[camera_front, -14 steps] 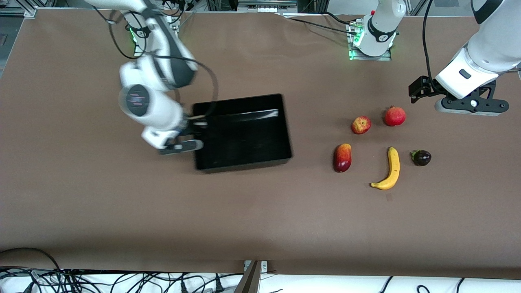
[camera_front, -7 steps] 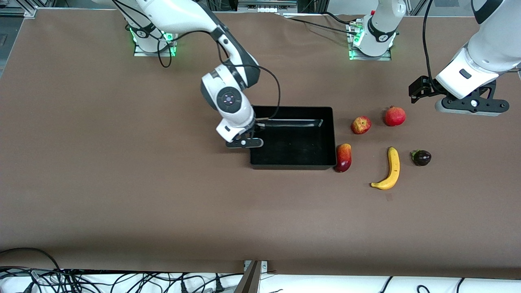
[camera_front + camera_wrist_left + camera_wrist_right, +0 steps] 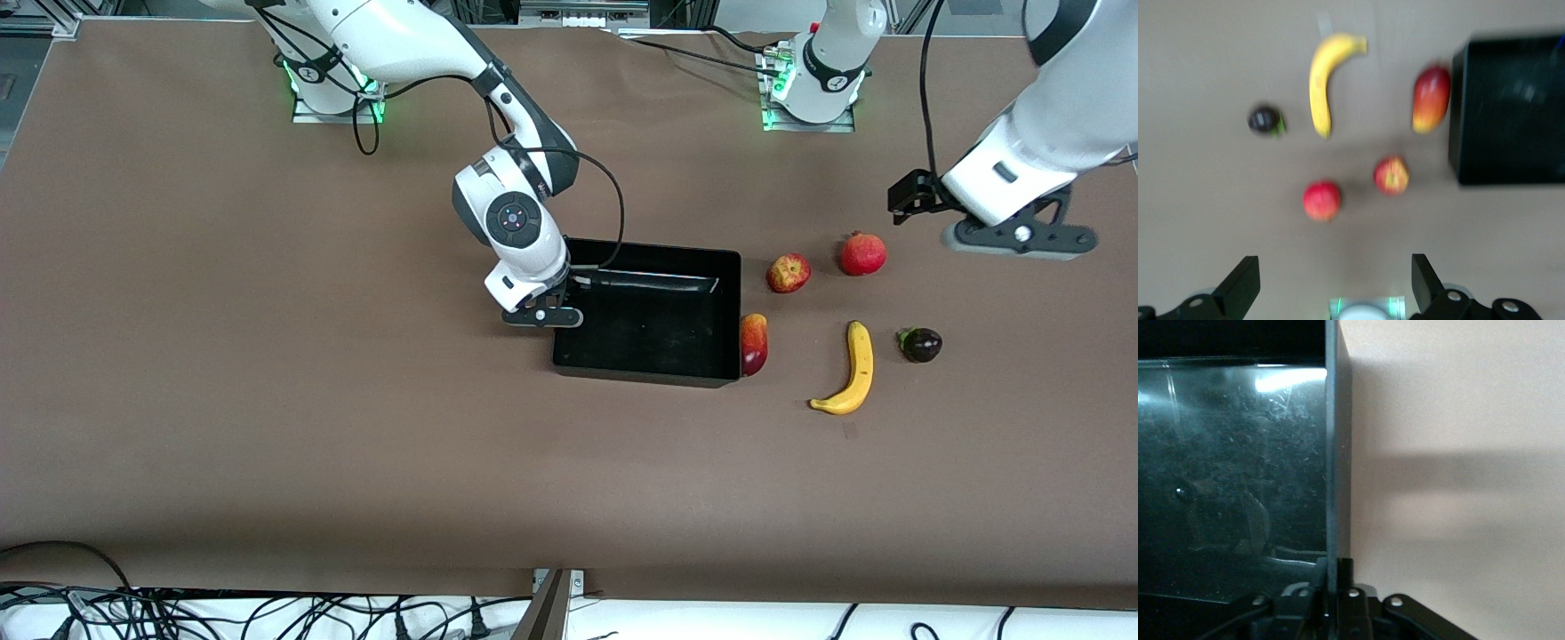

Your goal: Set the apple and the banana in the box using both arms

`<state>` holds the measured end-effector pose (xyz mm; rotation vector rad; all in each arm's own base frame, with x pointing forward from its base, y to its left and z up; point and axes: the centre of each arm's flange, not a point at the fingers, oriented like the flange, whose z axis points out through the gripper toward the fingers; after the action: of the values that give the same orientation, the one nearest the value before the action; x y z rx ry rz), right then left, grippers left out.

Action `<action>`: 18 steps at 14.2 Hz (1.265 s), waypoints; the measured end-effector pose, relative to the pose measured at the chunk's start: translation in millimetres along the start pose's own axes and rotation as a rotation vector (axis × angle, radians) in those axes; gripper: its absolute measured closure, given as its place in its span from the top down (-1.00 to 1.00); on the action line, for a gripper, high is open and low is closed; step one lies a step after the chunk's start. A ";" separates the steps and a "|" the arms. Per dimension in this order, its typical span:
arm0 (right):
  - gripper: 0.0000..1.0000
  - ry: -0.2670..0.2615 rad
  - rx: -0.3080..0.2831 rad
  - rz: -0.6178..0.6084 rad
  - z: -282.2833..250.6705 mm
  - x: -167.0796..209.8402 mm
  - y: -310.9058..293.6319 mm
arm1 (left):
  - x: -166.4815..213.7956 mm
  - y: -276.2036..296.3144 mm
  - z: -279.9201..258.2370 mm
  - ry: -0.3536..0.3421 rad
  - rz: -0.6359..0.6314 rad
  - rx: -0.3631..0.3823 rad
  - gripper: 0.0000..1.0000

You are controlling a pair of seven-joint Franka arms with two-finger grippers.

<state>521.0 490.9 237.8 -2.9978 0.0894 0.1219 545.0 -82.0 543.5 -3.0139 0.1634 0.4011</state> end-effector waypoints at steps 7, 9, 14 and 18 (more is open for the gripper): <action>0.76 0.102 0.010 0.093 -103.7 60.0 47.6 | 66.0 28.7 156.4 -0.144 0.010 -0.021 1.00; 1.00 0.130 -0.001 0.119 -167.9 84.4 94.0 | 69.4 36.4 204.9 -0.085 -0.046 -0.029 1.00; 1.00 0.030 -0.046 -0.012 -297.2 74.1 198.3 | 50.3 51.9 299.8 0.020 -0.135 -0.059 1.00; 1.00 0.017 -0.047 -0.060 -351.3 44.0 279.4 | 40.9 57.5 341.4 0.006 -0.157 -0.071 1.00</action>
<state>573.5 162.5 542.5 -3.0450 -0.0022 0.0936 490.4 -105.2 200.0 -3.0691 -0.0893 0.3908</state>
